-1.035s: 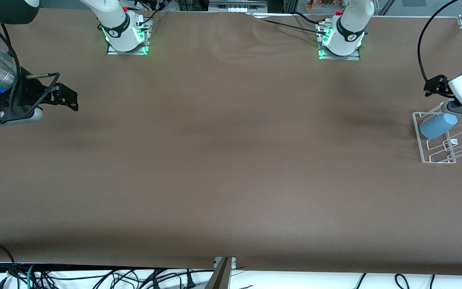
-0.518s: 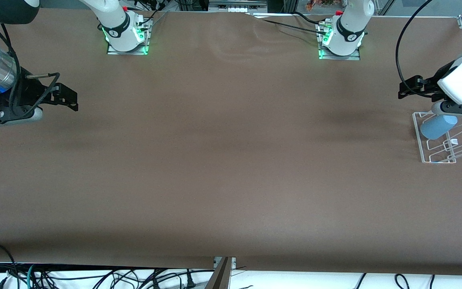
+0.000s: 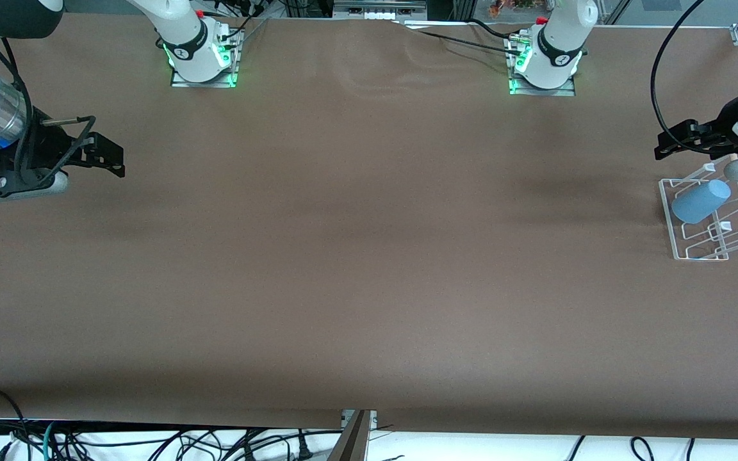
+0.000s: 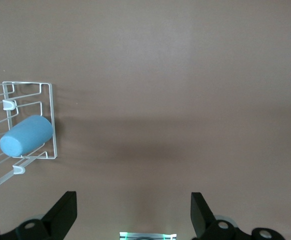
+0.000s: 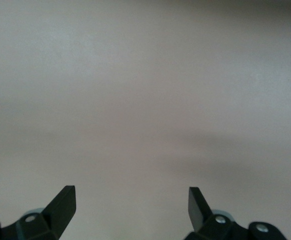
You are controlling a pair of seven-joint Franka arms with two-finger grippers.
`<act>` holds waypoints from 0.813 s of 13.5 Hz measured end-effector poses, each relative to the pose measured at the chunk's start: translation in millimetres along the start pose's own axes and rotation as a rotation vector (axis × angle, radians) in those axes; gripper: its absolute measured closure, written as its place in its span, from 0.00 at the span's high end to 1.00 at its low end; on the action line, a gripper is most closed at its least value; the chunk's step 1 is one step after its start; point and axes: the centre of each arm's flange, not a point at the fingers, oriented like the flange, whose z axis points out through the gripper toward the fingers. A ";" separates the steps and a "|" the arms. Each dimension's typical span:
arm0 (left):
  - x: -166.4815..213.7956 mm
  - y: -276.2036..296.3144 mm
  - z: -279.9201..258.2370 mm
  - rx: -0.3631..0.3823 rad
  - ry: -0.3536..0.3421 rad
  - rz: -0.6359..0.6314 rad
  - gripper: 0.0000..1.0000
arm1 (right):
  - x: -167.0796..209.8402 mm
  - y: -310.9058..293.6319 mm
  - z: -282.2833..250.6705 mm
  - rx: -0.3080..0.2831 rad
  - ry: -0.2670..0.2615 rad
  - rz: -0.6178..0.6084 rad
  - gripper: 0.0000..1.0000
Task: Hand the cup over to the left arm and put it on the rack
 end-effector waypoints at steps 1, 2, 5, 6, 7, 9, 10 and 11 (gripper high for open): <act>-0.9 3.1 -5.7 0.001 0.008 0.003 1.00 | 0.0 0.0 0.0 0.000 0.000 0.000 1.00; -3.3 5.0 -11.1 0.001 0.004 0.006 1.00 | 0.0 0.0 0.0 0.000 0.000 0.000 1.00; -12.5 13.5 -19.6 0.005 -0.030 0.016 1.00 | 0.0 0.0 0.0 0.000 0.000 0.000 1.00; -15.8 18.1 -21.2 0.007 -0.035 0.022 1.00 | 0.0 0.0 0.0 0.000 0.000 0.000 1.00; -19.9 23.0 -23.2 0.009 -0.040 0.030 1.00 | 0.0 0.0 0.0 0.000 0.000 0.000 1.00; -25.8 27.6 -26.5 0.011 -0.041 0.036 1.00 | 0.0 0.0 0.0 0.000 0.000 0.000 1.00; -25.8 24.9 -25.9 0.010 -0.043 0.031 1.00 | 0.0 0.0 0.0 0.000 0.000 0.000 1.00; -24.7 21.4 -24.3 0.009 -0.046 0.024 1.00 | 0.0 0.0 0.0 0.000 0.000 0.000 1.00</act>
